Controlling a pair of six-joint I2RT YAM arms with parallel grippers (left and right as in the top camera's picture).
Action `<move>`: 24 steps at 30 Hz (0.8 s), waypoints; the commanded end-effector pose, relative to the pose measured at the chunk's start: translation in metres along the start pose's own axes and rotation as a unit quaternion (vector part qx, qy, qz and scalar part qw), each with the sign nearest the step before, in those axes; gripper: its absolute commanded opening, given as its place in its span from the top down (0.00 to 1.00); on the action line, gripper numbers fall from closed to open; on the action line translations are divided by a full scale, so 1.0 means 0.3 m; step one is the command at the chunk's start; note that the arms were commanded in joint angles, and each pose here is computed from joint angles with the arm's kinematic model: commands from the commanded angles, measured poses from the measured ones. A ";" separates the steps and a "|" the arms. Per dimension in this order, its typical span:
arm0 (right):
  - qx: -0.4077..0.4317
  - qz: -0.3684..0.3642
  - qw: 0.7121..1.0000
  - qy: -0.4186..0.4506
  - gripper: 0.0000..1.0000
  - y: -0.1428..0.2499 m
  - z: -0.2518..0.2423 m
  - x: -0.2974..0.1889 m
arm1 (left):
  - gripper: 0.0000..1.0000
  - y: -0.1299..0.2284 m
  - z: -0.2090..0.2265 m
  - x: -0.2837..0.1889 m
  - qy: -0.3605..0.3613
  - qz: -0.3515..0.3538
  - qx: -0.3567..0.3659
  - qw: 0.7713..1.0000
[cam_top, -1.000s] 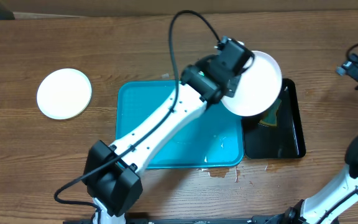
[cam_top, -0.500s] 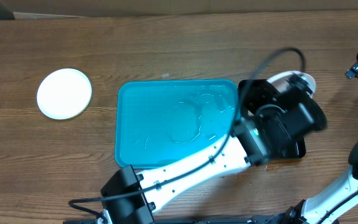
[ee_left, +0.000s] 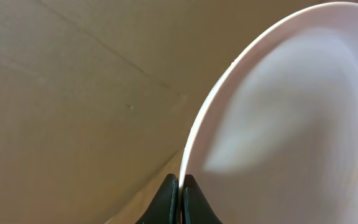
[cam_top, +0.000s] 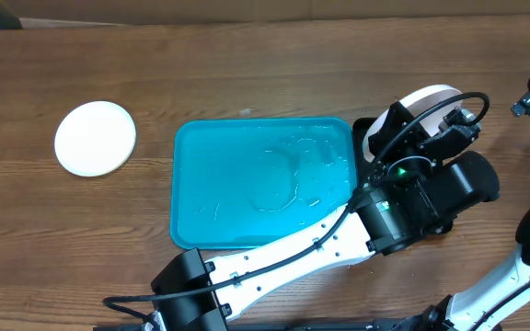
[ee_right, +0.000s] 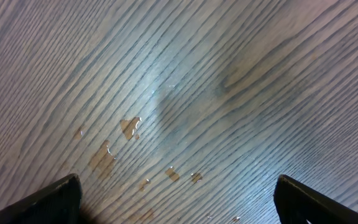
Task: Clean dirty plates on tray and stack at the side
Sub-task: 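Carry the white plate left and stack it on the plate pile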
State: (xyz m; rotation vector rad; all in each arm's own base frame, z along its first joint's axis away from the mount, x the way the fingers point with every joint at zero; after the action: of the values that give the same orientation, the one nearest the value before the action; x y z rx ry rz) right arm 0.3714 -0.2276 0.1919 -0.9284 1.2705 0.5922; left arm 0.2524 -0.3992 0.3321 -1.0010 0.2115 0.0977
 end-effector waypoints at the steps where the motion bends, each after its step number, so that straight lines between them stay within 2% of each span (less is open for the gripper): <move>1: 0.002 -0.019 1.000 -0.004 0.00 -0.013 0.001 -0.044 | 0.96 -0.048 0.070 -0.018 -0.014 -0.010 -0.066 0.998; 4: 0.002 -0.019 1.000 -0.004 0.00 -0.013 0.001 -0.044 | 0.96 -0.022 0.052 0.006 0.031 0.008 -0.104 0.994; 7: 0.002 -0.019 1.000 -0.004 0.00 -0.013 0.001 -0.044 | 0.96 0.029 0.030 0.047 0.105 0.056 -0.135 0.984; 9: 0.002 -0.019 1.000 -0.004 0.00 -0.013 0.001 -0.044 | 0.96 0.106 0.063 0.136 0.146 0.134 -0.193 0.961; 13: 0.002 -0.019 1.000 -0.004 0.00 -0.013 0.001 -0.044 | 0.96 0.189 0.159 0.263 0.149 0.211 -0.270 0.928; 17: 0.002 -0.019 1.000 -0.004 0.00 -0.013 0.001 -0.044 | 0.96 0.293 0.301 0.398 0.157 0.293 -0.357 0.873; 21: 0.002 -0.019 1.000 -0.004 0.00 -0.013 0.001 -0.044 | 0.96 0.411 0.481 0.509 0.167 0.361 -0.445 0.802; 24: 0.002 -0.019 1.000 -0.004 0.00 -0.013 0.001 -0.044 | 0.96 0.530 0.657 0.566 0.138 0.405 -0.510 0.746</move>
State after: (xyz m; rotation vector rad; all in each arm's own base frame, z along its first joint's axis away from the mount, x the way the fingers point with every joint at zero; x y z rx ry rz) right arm 0.3714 -0.2276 0.1919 -0.9285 1.2707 0.5928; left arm 0.4087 -0.1898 0.2497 -1.7176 0.8096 0.8733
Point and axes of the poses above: each gripper's point midway between its finger pads, its own x axis out along the fingers, its own z axis along the line the jaws close on, y = z × x, the point moved 8 cm from there along -x, back along the fingers, and after that the axes turned 15 degrees about -x, right-handed, at the moved point
